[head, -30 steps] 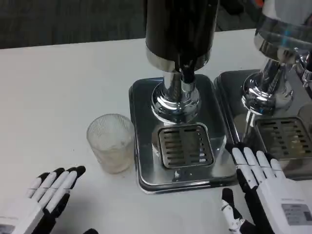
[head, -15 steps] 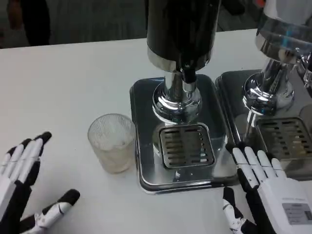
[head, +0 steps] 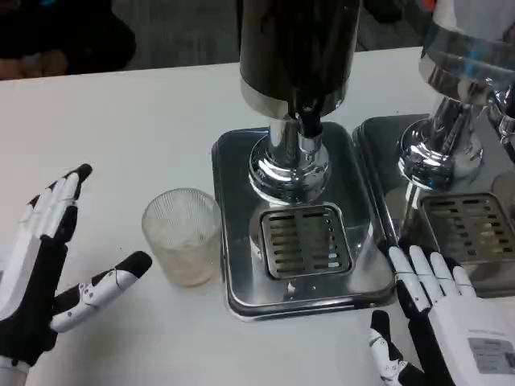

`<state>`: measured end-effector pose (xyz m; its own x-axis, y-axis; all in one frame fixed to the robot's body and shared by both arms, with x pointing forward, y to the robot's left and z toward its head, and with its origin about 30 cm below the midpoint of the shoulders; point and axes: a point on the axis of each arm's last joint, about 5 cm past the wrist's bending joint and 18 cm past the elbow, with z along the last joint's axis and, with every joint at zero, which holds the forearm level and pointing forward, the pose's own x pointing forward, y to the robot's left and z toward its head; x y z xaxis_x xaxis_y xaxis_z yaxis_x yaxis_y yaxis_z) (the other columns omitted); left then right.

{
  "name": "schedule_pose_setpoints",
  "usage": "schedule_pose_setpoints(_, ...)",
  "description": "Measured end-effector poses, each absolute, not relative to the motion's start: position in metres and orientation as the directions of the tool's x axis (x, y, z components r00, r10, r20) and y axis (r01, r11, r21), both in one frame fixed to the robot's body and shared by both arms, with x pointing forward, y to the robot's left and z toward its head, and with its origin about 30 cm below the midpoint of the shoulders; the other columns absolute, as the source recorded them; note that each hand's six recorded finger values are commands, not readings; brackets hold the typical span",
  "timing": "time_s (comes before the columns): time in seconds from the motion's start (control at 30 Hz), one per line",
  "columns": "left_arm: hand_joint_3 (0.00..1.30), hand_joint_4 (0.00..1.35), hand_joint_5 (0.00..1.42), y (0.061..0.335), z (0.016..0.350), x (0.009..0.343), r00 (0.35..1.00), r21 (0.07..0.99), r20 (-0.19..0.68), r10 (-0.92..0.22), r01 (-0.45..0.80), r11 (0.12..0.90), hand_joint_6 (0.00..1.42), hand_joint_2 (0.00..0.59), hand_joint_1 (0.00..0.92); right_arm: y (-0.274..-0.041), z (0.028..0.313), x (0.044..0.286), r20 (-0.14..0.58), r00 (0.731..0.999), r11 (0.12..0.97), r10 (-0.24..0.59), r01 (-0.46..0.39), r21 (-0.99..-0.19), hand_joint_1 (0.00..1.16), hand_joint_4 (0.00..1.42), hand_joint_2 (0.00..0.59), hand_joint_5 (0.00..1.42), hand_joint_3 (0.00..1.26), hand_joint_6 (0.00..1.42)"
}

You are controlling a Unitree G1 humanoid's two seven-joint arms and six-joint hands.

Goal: Grasp the cup under the faucet to collect the drink, then remove the cup.

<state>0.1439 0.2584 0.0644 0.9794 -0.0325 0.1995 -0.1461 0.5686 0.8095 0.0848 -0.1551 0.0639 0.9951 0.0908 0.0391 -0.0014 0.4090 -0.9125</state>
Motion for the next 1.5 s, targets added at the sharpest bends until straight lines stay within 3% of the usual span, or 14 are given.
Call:
schedule_pose_setpoints(0.1, 0.16, 0.17, 0.2, 0.254, 0.064, 0.144, 0.953, 0.81, 0.304, -0.018, -0.248, 0.531, 0.13, 0.042, 0.0, -0.155, 0.064, 0.085, 0.039, 0.995, 0.41, 0.089, -0.001, -0.912, 0.32, 0.0, 0.557, 0.0, 0.05, 0.0)
schedule_pose_setpoints(0.13, 0.08, 0.09, 0.16, 0.253, 0.064, 0.145, 0.942, 0.811, 0.336, -0.017, -0.28, 0.513, 0.11, 0.032, 0.0, -0.155, 0.064, 0.085, 0.04, 0.995, 0.413, 0.087, 0.0, -0.911, 0.32, 0.0, 0.557, 0.0, 0.05, 0.0)
schedule_pose_setpoints(0.2, 0.0, 0.01, 0.1, 0.253, 0.064, 0.146, 0.943, 0.812, 0.333, -0.012, -0.281, 0.511, 0.06, 0.016, 0.0, -0.154, 0.064, 0.085, 0.04, 0.995, 0.413, 0.087, 0.0, -0.911, 0.32, 0.0, 0.557, 0.0, 0.05, 0.0)
schedule_pose_setpoints(0.37, 0.0, 0.0, 0.03, 0.251, 0.064, 0.154, 0.973, 0.825, 0.229, -0.028, -0.179, 0.536, 0.01, 0.008, 0.0, -0.154, 0.064, 0.086, 0.039, 0.996, 0.421, 0.084, 0.0, -0.907, 0.32, 0.0, 0.557, 0.0, 0.06, 0.0)
schedule_pose_setpoints(0.43, 0.0, 0.0, 0.02, 0.25, 0.061, 0.158, 0.987, 0.818, 0.156, -0.048, -0.102, 0.567, 0.0, 0.006, 0.021, -0.154, 0.064, 0.086, 0.038, 0.996, 0.424, 0.082, 0.0, -0.906, 0.32, 0.0, 0.557, 0.0, 0.06, 0.0)
schedule_pose_setpoints(0.53, 0.0, 0.0, 0.01, 0.251, 0.057, 0.16, 0.992, 0.794, 0.116, -0.052, -0.061, 0.604, 0.0, 0.013, 0.06, -0.154, 0.064, 0.086, 0.038, 0.996, 0.424, 0.081, 0.0, -0.905, 0.32, 0.0, 0.555, 0.0, 0.06, 0.0)
schedule_pose_setpoints(0.73, 0.0, 0.0, 0.0, 0.247, 0.05, 0.163, 0.993, 0.755, 0.087, -0.085, -0.011, 0.655, 0.0, 0.017, 0.109, -0.154, 0.063, 0.085, 0.036, 0.996, 0.425, 0.078, 0.0, -0.905, 0.32, 0.0, 0.551, 0.0, 0.07, 0.0)
schedule_pose_setpoints(1.1, 0.0, 0.0, 0.0, 0.241, 0.042, 0.166, 0.988, 0.76, 0.039, -0.146, 0.066, 0.646, 0.0, 0.023, 0.158, -0.154, 0.063, 0.085, 0.037, 0.996, 0.426, 0.077, 0.001, -0.905, 0.33, 0.0, 0.549, 0.0, 0.08, 0.0)
schedule_pose_setpoints(1.5, 0.0, 0.0, 0.08, 0.239, 0.031, 0.17, 0.993, 0.737, 0.034, -0.115, 0.053, 0.674, 0.05, 0.035, 0.221, -0.153, 0.063, 0.086, 0.036, 0.997, 0.426, 0.07, 0.002, -0.905, 0.34, 0.0, 0.549, 0.0, 0.1, 0.0)
